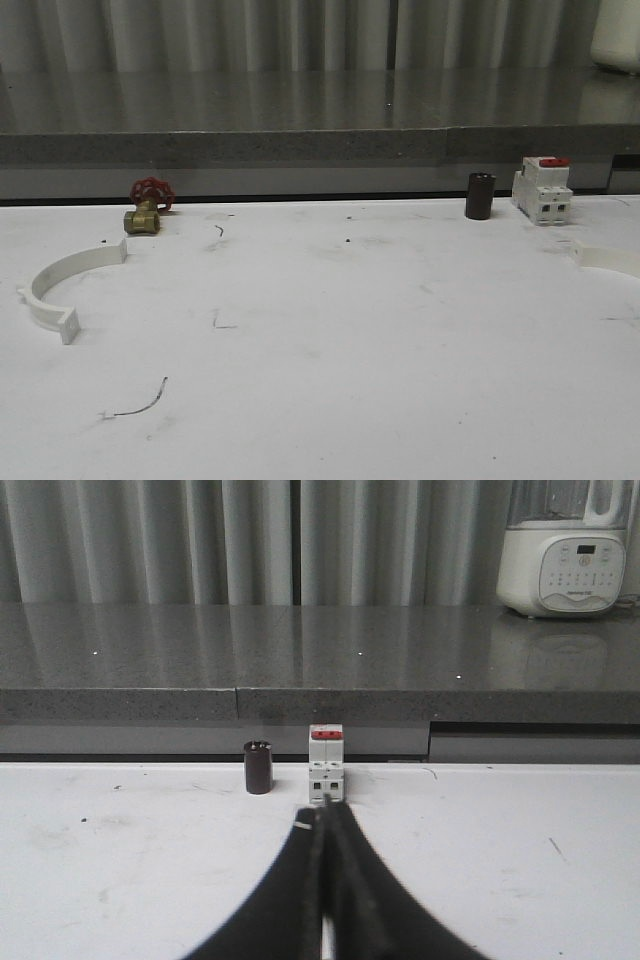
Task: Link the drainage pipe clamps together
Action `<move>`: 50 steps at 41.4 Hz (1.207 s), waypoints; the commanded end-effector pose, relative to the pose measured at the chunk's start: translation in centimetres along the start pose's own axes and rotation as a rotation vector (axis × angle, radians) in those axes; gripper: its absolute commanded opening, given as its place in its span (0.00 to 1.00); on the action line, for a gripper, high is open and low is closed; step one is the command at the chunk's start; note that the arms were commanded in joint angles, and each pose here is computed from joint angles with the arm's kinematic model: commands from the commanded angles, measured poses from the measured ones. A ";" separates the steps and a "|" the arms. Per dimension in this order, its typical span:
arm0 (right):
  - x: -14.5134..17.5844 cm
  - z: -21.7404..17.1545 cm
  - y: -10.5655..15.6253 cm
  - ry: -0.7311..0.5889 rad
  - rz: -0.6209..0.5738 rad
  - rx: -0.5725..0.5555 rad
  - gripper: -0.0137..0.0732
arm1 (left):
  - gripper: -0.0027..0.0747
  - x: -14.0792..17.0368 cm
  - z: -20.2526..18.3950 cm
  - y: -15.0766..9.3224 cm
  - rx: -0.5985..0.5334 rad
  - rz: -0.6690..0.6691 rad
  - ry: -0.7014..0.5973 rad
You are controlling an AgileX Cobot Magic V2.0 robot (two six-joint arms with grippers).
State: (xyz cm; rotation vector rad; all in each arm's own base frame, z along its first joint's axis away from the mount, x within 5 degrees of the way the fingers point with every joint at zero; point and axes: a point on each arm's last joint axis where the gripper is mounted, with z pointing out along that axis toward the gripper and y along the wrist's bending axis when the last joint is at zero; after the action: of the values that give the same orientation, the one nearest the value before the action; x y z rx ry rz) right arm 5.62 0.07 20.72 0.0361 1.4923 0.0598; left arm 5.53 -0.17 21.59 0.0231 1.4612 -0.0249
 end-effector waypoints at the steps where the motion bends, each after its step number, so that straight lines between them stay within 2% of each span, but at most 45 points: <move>1: -3.6 -0.6 0.2 -0.134 0.010 -0.003 0.02 | 0.01 -3.6 -0.4 0.0 0.002 -0.014 -0.168; 7: -7.7 -1.3 0.5 -0.086 0.008 -0.007 0.02 | 0.01 -8.6 -1.1 0.0 -0.002 -0.005 -0.207; 13: -12.0 -0.8 0.8 -0.018 0.006 -0.008 0.02 | 0.01 -12.2 -0.4 0.1 -0.008 -0.006 -0.116; 19: -15.0 1.2 1.0 0.107 0.004 -0.004 0.02 | 0.01 -15.0 1.0 0.1 -0.014 -0.007 0.001; 24: -15.3 3.3 1.1 0.242 0.004 0.002 0.02 | 0.01 -15.0 2.8 0.1 -0.016 -0.007 0.103; 31: -13.2 6.5 0.9 0.434 0.006 0.013 0.02 | 0.01 -13.1 5.2 0.2 -0.020 -0.007 0.287; 44: -10.6 9.9 0.8 0.615 0.008 0.024 0.03 | 0.01 -10.6 8.3 0.2 -0.020 -0.014 0.494; 47: -10.5 10.1 0.7 0.627 0.004 0.025 0.08 | 0.03 -10.4 8.6 0.2 -0.021 -0.010 0.508; 50: -10.3 10.2 0.7 0.640 -0.003 0.027 0.22 | 0.14 -10.2 8.9 0.2 -0.020 -0.008 0.524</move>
State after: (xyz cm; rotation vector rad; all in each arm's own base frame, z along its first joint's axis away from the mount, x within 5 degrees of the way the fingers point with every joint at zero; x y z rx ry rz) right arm 14.49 0.38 30.46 0.0436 2.2101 0.0659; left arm 12.57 -0.20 31.23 0.0177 2.0670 0.0006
